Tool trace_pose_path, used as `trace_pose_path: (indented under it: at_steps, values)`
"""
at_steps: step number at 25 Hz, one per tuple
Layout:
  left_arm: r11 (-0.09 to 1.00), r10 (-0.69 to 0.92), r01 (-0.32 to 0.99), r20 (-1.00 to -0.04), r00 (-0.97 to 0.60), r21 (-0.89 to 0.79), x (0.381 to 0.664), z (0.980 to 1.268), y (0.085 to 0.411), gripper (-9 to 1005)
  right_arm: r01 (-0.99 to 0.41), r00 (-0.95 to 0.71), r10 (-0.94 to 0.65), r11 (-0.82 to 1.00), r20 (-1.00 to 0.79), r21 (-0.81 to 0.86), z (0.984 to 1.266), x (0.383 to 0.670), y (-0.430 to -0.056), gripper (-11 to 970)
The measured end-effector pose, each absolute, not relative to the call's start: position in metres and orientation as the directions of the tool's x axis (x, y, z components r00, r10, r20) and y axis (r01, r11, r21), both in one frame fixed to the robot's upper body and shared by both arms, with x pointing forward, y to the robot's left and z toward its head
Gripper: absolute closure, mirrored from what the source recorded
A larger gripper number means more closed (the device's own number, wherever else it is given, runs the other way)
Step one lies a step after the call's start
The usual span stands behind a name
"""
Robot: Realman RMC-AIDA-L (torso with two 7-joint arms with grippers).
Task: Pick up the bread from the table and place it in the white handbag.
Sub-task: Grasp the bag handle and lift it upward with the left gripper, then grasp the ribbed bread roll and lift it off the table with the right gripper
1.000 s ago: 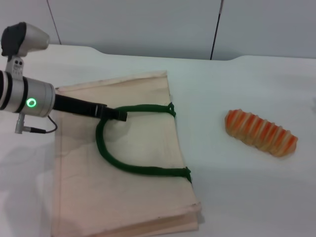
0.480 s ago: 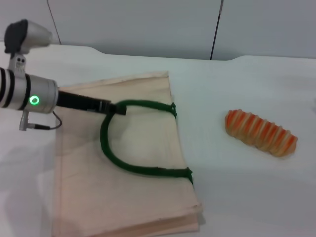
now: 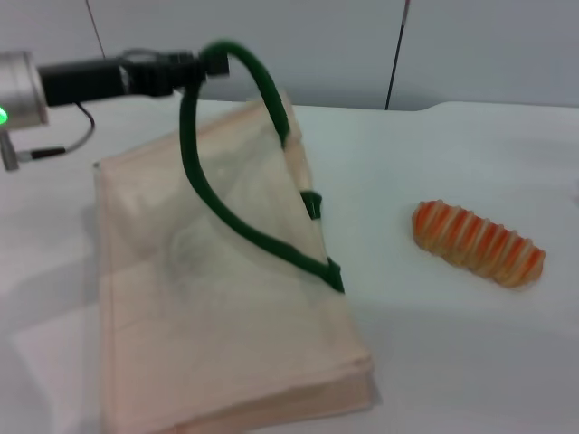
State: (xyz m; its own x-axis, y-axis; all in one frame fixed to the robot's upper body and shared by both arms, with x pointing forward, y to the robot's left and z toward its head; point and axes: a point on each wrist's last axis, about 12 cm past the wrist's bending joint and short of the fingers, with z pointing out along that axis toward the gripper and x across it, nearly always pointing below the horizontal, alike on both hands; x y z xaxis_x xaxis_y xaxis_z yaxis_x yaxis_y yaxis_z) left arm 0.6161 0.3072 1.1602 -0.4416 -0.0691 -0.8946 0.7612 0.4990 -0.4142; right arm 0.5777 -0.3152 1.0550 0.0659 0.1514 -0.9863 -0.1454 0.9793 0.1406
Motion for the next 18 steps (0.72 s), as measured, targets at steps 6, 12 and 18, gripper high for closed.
trace_pose_path:
  at_steps: [6, 12, 18]
  values:
    - [0.320, -0.108, 0.874, -0.931, -0.349, -0.365, 0.604, 1.195, 0.315, 860, -0.140, 0.066, 0.168, 0.978, -0.984, 0.157, 1.055, 0.578, -0.316, 66]
    - [0.274, -0.112, 0.895, -0.935, -0.335, -0.353, 0.600, 1.205, 0.319, 861, -0.162, 0.051, 0.220, 0.964, -0.974, 0.209, 1.056, 0.578, -0.316, 66]
    - [0.271, -0.089, 0.882, -0.923, -0.375, -0.384, 0.598, 1.204, 0.322, 860, -0.321, -0.046, 0.238, 0.916, -0.970, 0.240, 1.065, 0.584, -0.319, 66]
